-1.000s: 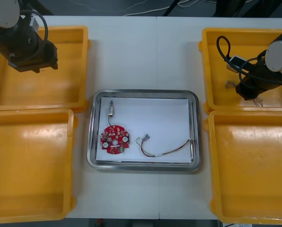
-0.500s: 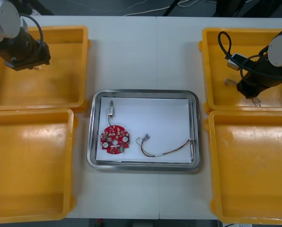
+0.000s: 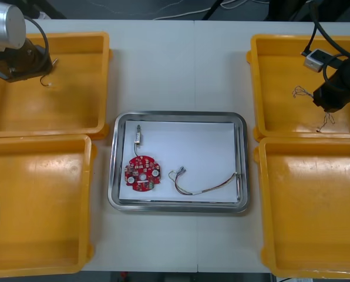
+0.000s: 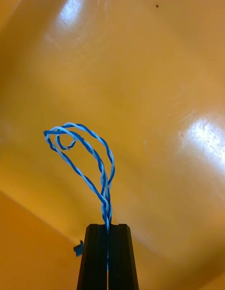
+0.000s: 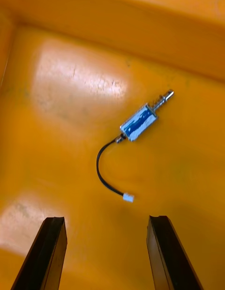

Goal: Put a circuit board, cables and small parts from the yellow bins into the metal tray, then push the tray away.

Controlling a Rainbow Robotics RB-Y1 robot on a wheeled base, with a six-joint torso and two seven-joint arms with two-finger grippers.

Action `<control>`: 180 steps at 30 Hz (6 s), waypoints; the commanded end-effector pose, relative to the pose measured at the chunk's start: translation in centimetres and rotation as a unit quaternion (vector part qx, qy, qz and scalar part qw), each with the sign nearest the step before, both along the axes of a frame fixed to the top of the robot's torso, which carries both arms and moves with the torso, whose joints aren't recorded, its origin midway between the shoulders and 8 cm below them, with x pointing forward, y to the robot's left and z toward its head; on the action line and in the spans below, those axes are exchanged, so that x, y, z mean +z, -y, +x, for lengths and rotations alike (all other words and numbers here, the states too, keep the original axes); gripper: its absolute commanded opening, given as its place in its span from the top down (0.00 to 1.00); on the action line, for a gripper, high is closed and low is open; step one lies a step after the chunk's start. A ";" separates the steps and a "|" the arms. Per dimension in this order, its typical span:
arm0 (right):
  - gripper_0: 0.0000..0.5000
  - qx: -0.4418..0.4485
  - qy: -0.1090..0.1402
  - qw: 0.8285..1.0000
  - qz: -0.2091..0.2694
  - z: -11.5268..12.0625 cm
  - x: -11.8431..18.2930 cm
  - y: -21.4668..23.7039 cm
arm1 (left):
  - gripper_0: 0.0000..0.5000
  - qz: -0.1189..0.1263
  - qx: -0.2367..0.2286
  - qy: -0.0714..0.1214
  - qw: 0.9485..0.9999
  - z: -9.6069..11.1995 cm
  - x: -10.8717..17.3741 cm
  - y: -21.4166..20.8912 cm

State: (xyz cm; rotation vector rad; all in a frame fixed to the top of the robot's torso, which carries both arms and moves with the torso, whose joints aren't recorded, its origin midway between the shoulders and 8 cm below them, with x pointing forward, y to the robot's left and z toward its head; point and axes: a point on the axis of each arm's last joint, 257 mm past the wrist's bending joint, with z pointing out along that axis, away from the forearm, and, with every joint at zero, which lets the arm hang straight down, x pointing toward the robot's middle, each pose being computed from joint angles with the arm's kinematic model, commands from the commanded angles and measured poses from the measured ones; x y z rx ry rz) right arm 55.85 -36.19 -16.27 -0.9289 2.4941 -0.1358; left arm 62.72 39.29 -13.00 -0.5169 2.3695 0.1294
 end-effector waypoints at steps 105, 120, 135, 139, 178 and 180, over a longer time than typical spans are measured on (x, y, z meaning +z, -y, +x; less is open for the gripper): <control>0.00 0.348 0.042 0.929 -0.120 -6.6 -5.3 -31.5 | 1.00 -0.010 -0.090 -0.029 0.995 -3.3 -5.1 -0.6; 0.00 0.215 0.022 0.976 -0.026 -7.1 -0.3 -30.2 | 1.00 -0.021 -0.109 -0.033 0.993 -7.7 -7.8 0.1; 0.00 -0.032 0.004 0.997 0.073 -8.6 3.1 -23.7 | 0.00 -0.019 -0.120 -0.040 0.992 -8.3 -4.3 0.8; 0.00 -0.100 -0.006 0.991 0.087 -9.1 3.5 -21.1 | 0.00 -0.008 -0.125 -0.043 0.991 -8.0 -1.9 1.0; 0.00 -0.386 -0.009 0.914 0.126 -13.5 0.8 -1.0 | 0.00 0.116 -0.336 -0.043 0.934 -0.4 -1.9 3.4; 0.00 -0.389 -0.011 0.913 0.123 -13.7 0.5 -0.8 | 0.00 0.117 -0.334 -0.043 0.934 -0.2 -1.9 3.3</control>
